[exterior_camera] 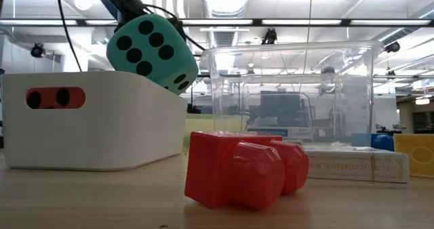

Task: Pick & Place Toys
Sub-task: Put the green game piece into the yellow bin

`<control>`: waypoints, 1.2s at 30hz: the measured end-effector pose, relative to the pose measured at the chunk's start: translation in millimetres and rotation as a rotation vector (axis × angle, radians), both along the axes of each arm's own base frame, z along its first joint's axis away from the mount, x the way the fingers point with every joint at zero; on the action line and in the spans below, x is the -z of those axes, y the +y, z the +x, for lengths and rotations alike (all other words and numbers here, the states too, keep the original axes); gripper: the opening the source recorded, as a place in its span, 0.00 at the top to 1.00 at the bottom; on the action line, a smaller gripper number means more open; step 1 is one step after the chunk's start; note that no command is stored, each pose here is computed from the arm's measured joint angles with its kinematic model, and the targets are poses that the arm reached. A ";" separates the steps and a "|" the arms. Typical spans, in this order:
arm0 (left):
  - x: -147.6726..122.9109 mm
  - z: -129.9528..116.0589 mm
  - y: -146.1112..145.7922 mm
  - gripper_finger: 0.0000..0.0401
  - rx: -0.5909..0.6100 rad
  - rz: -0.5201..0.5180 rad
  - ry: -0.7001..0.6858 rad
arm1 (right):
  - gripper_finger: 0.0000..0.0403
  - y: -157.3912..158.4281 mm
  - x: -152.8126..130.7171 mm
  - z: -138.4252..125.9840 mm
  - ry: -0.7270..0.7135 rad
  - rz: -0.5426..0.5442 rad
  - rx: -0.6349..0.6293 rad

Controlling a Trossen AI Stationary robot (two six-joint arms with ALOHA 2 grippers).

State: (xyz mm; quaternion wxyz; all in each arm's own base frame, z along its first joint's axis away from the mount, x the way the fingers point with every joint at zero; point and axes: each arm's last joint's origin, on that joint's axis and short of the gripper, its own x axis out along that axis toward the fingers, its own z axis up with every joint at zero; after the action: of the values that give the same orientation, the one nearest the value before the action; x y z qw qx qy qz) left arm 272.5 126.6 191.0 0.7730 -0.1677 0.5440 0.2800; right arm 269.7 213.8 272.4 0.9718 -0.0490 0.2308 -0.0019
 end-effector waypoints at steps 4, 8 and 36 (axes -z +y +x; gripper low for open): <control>11.0 0.3 0.3 0.71 0.006 -0.025 0.050 | 0.39 -0.2 -1.1 0.8 -0.009 0.008 0.002; 11.3 0.5 -0.2 0.71 0.010 -0.030 0.038 | 0.39 -1.0 -1.7 1.9 -0.015 0.013 0.006; 27.8 -8.8 -4.5 0.48 0.000 -0.053 0.062 | 0.39 -1.3 -1.9 2.3 -0.018 0.014 0.008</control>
State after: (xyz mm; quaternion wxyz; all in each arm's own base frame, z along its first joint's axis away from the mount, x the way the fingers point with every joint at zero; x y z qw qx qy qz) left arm 263.7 122.1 163.2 0.7511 -0.1793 0.5749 0.2705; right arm 272.0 212.4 274.3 0.9741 -0.0411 0.2224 -0.0045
